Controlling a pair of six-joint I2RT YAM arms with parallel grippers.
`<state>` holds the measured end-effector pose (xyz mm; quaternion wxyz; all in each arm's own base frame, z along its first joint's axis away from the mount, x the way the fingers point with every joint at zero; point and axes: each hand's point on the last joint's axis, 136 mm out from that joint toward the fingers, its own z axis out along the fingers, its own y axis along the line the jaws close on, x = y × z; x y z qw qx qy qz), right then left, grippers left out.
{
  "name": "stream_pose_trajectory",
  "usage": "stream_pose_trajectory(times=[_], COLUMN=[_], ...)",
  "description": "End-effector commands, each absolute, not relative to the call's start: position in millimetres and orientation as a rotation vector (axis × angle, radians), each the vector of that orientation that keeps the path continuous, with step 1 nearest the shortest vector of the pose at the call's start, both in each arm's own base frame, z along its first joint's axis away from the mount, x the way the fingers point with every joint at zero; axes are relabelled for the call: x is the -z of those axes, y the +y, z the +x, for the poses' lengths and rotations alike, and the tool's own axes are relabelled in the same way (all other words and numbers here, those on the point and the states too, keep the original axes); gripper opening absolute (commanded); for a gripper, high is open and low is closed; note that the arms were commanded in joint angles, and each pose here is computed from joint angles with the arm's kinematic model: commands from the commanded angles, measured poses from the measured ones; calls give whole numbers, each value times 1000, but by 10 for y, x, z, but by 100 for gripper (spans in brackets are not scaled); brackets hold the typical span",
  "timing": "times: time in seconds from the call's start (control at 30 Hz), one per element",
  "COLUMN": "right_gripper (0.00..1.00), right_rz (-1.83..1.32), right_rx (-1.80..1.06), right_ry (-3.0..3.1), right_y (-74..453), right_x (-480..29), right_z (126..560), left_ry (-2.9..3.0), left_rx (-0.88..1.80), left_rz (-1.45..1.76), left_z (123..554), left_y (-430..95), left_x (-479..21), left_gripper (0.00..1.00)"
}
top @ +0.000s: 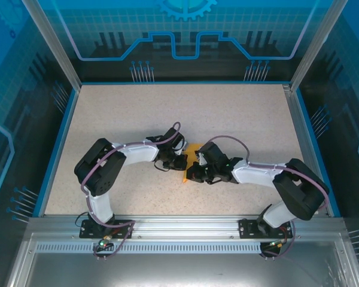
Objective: Fold a paper plane with a square sheet of paper (pick it up from the middle)
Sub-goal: Third fold the triangle at the center of the table.
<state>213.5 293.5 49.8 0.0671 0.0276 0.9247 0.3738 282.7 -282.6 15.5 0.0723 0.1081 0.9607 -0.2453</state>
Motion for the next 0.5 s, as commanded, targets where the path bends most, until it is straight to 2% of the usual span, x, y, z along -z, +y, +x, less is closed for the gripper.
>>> stream_pose_trajectory(times=[0.0,0.47], right_gripper=[0,0], right_rz=[121,110], right_rx=[-1144,-1053], right_ry=[2780,2849], right_y=[3040,3045], right_x=[-464,-300], right_z=[2195,2220], left_ry=[2955,2966], left_rx=[746,747], left_rz=[324,345], left_z=[2737,2708], left_y=[-2813,-2814], left_x=[-48,-30], left_gripper=[0,1])
